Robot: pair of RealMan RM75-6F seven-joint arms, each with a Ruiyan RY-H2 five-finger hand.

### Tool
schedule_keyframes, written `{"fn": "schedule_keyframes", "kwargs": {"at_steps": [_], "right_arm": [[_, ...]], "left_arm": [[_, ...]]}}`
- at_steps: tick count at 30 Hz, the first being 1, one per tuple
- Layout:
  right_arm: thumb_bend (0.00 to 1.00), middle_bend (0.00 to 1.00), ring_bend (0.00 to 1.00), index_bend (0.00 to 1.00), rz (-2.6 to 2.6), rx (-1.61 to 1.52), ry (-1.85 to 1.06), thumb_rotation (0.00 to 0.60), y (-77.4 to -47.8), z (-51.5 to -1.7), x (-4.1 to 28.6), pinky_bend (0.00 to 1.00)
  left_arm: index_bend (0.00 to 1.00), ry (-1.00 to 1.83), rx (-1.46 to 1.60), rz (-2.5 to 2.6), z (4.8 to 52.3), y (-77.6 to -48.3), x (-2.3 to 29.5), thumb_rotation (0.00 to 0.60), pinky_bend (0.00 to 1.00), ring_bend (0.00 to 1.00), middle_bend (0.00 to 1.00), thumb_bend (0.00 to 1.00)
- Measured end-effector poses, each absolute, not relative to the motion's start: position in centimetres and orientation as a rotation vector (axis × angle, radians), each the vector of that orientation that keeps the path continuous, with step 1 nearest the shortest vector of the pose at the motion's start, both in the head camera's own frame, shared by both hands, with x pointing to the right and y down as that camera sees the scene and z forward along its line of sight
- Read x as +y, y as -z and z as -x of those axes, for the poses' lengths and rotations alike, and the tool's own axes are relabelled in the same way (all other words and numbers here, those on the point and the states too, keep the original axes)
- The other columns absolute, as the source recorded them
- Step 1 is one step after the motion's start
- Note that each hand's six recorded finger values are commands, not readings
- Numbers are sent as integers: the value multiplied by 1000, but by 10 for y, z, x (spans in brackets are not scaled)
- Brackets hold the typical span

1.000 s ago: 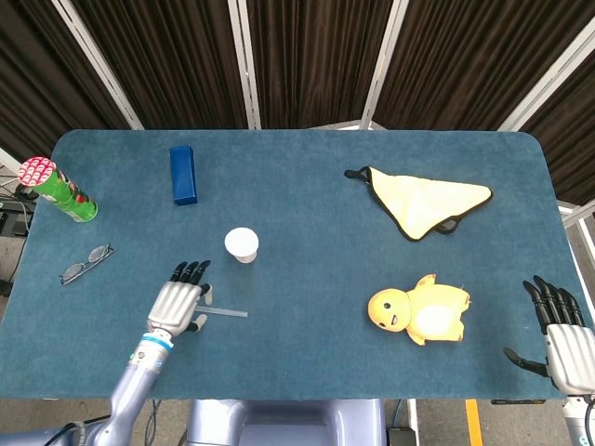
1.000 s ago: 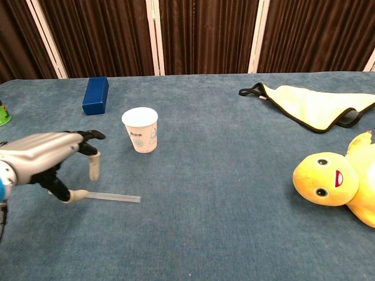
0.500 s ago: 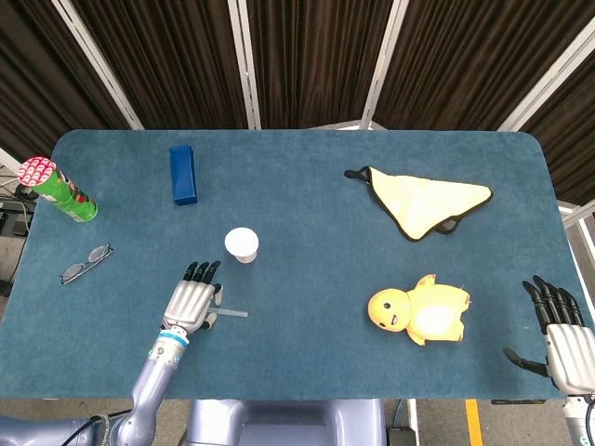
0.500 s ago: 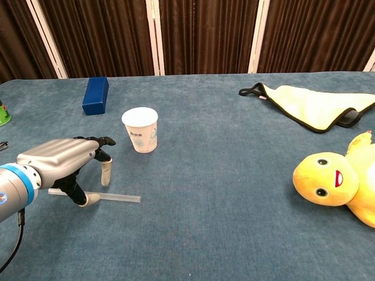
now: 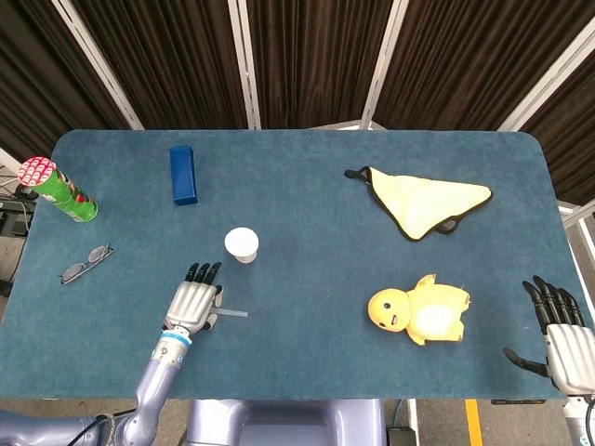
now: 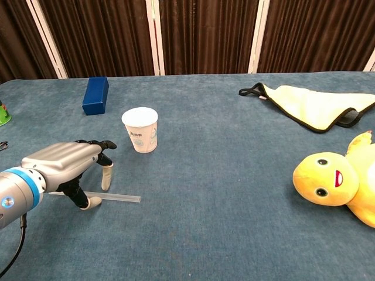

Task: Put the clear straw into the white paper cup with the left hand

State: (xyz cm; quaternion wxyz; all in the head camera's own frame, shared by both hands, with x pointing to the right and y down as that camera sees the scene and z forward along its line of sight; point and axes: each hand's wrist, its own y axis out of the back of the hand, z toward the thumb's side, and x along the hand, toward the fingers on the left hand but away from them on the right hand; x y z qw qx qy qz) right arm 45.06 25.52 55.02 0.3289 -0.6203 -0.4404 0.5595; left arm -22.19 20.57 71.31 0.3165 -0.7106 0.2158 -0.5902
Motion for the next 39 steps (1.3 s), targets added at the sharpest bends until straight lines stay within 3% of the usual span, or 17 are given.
{"fn": "schedule_keyframes", "kwargs": {"at_steps": [9,16,26,32,39], "right_arm": [[75,0,0,0,1623,-1153,-1464,600,-550,-451,255,0],[75,0,0,0,1623,-1153,-1464,600,-550,-451,255,0],[74,0,0,0,1623,-1153,-1464,600,-550,-451,255,0],[74,0,0,0,1622,-1153,-1465,600,-550,-450,255,0],[74,0,0,0,1621,-1153,-1464,600,-550,-450,255,0]], "left_arm": [[528,1567,546,1857,223,-717,209,600,0,0,0,355],[528,1579,549,1860,225,-718,210,600,0,0,0,448],[531,1583,556,1880,227,-719,215,600,0,0,0,453],[531,1523,626,1923,222,-701,207,600,0,0,0,454],[532,1404,782,1984,212,-659,180,600,0,0,0,453]]}}
